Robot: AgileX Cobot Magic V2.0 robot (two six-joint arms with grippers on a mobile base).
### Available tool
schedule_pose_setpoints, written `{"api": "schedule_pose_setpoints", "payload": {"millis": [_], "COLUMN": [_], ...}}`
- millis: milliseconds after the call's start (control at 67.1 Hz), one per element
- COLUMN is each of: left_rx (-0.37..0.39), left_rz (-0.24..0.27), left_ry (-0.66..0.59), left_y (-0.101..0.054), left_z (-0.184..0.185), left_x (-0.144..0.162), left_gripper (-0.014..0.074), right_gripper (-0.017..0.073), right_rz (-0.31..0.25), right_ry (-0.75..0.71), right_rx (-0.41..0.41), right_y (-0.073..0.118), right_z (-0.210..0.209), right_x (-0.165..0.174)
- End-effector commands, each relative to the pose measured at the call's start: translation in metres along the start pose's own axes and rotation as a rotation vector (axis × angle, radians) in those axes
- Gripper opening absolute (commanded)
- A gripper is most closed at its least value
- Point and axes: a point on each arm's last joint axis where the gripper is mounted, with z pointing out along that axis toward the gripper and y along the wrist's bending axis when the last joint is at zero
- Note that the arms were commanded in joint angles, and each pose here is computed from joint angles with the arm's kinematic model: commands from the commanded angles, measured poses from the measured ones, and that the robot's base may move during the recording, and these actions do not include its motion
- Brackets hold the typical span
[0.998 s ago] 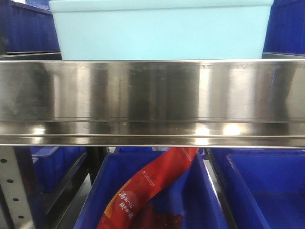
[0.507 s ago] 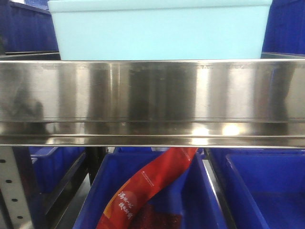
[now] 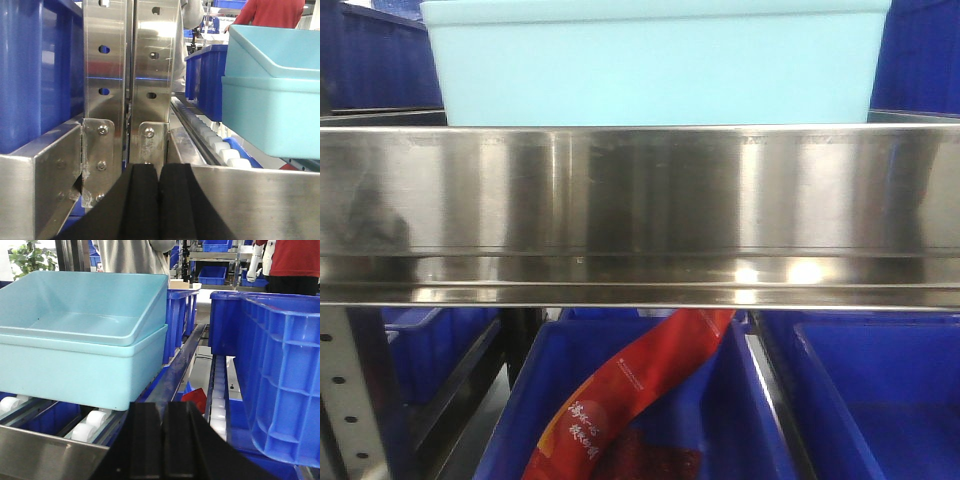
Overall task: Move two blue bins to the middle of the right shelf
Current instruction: 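Pull both grippers back from the placed teal bin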
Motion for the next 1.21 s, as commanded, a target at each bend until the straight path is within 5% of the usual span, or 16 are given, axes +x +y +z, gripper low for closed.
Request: {"api": "schedule_pose_setpoints", "payload": {"millis": [0,521,700,909,1192], "left_rx": [-0.002,-0.002,-0.002,-0.002,-0.002], "left_rz": [-0.003,-0.003,-0.003,-0.003,-0.003], "left_ry": [-0.027,-0.027,-0.027,-0.027,-0.027], "left_y": [0.0,0.0,0.0,0.0,0.0], "left_z": [-0.001,-0.001,-0.001,-0.001,-0.001], "left_x": [-0.003,-0.003,-0.003,-0.003,-0.003], "left_gripper": [-0.0111,-0.0111,-0.0111,-0.0111,-0.0111], "right_gripper": [-0.0162,-0.0162,-0.0162,-0.0162,-0.0162], "right_rz": [-0.017,-0.005,-0.033,-0.017,-0.002], "right_ry": [-0.022,-0.019,-0.014,-0.041,0.033], "right_rx": [0.007,0.003,0.079,0.195,0.217], "right_y": [0.0,0.0,-0.001,-0.007,-0.011], "right_z": [0.0,0.0,0.002,0.016,0.025], "right_x": [-0.001,-0.001,0.003,0.039,0.096]}}
